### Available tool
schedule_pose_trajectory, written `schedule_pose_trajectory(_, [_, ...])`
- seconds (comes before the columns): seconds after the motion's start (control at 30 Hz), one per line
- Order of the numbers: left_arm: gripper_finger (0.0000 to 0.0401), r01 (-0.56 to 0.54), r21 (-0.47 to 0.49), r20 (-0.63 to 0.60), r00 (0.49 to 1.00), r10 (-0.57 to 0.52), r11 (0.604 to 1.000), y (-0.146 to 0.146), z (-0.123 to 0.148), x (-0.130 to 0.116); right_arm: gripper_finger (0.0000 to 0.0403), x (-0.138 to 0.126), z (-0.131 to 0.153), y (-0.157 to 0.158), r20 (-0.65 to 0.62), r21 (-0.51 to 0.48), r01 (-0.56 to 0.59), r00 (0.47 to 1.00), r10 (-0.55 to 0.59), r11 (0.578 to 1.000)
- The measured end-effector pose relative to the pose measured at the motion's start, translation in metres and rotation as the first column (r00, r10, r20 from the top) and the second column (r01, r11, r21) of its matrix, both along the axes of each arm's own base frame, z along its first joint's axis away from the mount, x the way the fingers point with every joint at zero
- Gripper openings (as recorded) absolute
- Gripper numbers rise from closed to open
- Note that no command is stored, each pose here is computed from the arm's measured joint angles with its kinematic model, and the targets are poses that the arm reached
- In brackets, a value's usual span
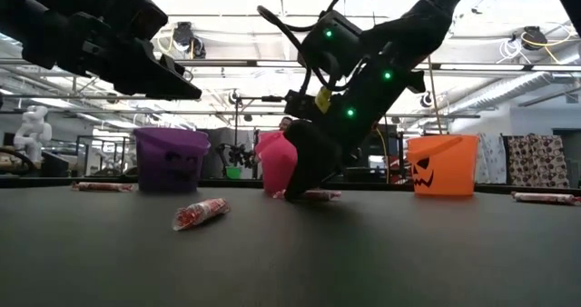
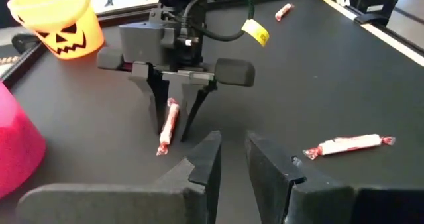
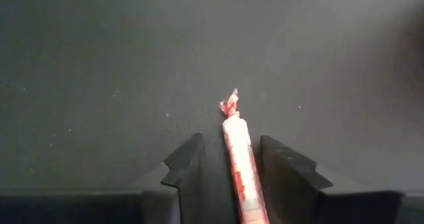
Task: Sort candy by brand, put in halloween buckets
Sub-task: Put the white candy into the orange bucket
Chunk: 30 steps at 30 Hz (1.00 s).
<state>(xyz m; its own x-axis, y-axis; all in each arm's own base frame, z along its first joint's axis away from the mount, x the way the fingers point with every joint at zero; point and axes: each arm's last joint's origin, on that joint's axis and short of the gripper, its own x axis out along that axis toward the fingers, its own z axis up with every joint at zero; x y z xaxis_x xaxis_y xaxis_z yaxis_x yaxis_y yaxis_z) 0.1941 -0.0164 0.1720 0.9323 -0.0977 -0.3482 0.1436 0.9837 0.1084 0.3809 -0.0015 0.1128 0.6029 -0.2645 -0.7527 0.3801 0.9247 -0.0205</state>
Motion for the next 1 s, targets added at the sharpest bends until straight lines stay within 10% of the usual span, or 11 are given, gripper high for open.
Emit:
schedule_pose_trajectory(0.47, [0.0079,-0.004,-0.01,0.0,1.0,0.004,1.0,0.0,0.0,0.0,0.0033,-0.006,0.013,-0.001,-0.026,-0.025,-0.022,0.999,0.021,0.999])
schedule_pose_trajectory(1.0, [0.0079,-0.004,-0.011,-0.001,1.0,0.004,1.0,0.0,0.0,0.0,0.0033,-0.076,0.128,-0.005,0.0,-0.064,0.14,0.99,-0.14,0.988])
